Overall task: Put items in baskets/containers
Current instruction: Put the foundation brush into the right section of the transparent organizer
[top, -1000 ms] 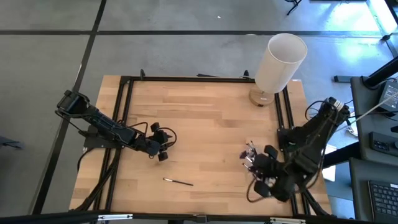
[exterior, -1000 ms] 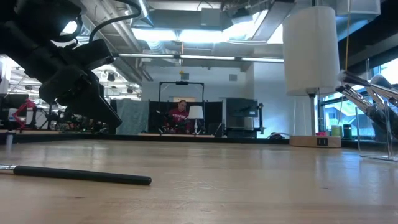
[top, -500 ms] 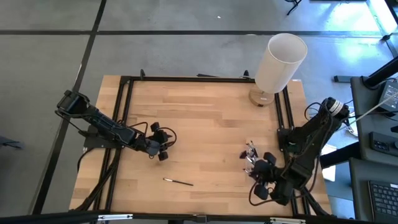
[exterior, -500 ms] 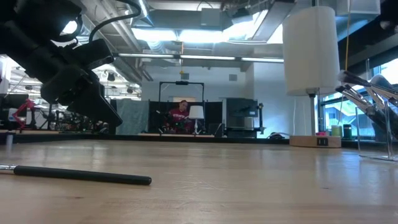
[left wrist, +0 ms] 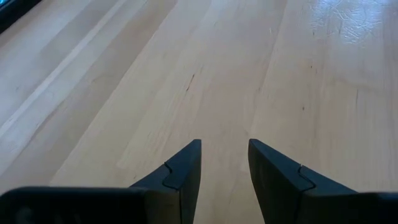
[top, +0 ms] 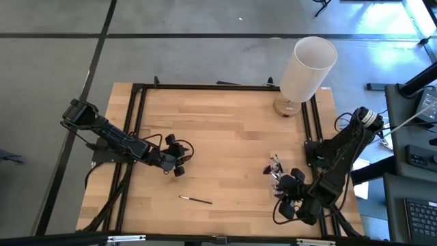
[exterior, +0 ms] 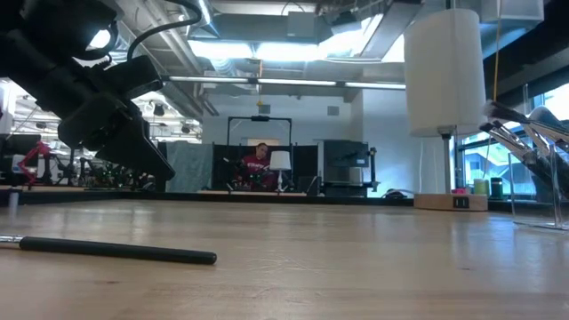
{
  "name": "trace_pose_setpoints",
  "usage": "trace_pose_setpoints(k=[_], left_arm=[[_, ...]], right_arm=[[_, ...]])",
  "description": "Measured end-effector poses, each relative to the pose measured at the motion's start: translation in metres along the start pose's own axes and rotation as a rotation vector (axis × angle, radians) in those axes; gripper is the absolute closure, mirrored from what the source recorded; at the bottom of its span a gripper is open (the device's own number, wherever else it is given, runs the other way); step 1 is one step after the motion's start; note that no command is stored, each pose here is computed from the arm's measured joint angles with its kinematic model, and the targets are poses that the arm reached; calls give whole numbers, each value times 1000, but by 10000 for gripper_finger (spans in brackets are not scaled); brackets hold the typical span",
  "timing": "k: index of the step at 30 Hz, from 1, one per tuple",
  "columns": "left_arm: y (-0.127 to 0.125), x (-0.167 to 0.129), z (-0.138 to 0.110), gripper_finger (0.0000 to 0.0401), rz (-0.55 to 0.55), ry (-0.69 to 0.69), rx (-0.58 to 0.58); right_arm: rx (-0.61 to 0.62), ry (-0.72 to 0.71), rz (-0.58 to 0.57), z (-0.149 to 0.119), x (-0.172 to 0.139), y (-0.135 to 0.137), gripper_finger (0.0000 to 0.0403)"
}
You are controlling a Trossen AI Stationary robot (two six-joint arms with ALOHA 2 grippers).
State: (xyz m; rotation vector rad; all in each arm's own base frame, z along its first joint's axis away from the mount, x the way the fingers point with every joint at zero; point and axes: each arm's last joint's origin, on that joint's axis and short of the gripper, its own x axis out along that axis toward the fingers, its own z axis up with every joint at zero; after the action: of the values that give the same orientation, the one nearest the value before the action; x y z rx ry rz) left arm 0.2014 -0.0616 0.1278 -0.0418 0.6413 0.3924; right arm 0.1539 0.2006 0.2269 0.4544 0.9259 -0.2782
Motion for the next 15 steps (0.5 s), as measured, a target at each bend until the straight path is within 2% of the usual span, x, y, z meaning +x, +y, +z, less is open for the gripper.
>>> trace_pose_setpoints(k=[6,11,15], left_arm=[[0,0,0,274,-2,1,17],[0,0,0,274,-17,8,20],[-1,0,0,274,-18,9,30]], right_arm=[[46,-85,21,16,-7,9,281],[80,-217,46,42,-11,18,281],[100,-283,102,69,1,25,281]])
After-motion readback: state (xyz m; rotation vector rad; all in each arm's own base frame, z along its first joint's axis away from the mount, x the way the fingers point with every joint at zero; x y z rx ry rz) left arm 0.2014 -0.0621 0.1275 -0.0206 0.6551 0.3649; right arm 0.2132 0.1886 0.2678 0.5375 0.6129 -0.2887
